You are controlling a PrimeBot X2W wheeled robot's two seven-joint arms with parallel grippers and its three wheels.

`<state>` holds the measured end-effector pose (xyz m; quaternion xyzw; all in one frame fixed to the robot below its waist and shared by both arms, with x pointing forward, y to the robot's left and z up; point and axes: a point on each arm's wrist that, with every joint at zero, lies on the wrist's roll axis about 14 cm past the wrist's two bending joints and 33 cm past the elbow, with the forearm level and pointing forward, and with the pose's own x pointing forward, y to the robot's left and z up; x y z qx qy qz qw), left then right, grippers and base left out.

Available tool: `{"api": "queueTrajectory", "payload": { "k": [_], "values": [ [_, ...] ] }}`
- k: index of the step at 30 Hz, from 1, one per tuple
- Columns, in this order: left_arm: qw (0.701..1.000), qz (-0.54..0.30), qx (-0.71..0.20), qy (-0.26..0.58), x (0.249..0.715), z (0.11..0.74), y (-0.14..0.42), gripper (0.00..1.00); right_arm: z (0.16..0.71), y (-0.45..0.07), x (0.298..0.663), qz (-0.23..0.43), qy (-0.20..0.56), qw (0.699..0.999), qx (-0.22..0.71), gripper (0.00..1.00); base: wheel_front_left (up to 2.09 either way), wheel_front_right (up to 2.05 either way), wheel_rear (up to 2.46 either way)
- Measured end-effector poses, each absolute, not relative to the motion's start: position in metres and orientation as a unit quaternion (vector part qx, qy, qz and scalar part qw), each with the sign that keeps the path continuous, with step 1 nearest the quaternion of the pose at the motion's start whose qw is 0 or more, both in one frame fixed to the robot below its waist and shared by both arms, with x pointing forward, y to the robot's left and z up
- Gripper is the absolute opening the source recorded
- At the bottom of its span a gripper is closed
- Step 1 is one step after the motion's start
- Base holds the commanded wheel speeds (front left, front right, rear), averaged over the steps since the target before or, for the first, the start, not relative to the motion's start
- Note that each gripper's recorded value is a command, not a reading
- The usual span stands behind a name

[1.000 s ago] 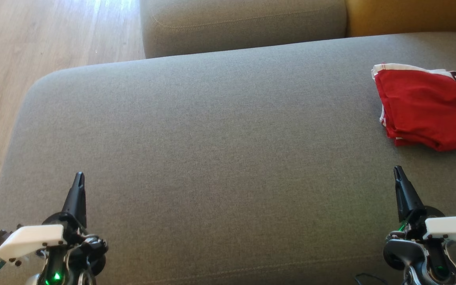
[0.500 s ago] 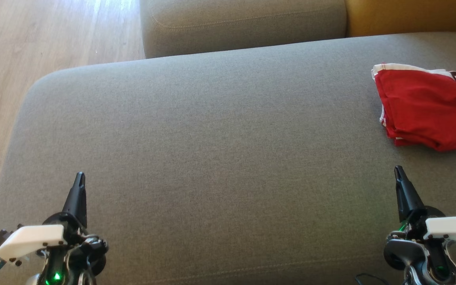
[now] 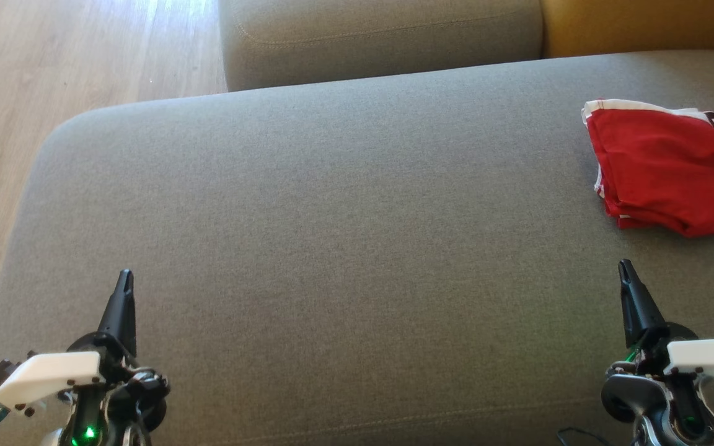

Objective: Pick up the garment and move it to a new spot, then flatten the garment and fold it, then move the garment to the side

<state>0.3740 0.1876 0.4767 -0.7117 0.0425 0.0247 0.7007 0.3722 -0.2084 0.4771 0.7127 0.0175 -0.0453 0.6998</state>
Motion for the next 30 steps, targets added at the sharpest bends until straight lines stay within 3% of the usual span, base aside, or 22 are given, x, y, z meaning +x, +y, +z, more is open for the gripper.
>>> {"api": "queueTrajectory", "payload": {
  "k": [30],
  "values": [
    [0.700,0.023,-0.712,0.044,0.3739,0.4767,0.1875,0.00,0.4769,-0.2078,0.3722,-0.043,0.020,0.702,0.711,0.00,0.00,0.00,0.00]
  ]
}}
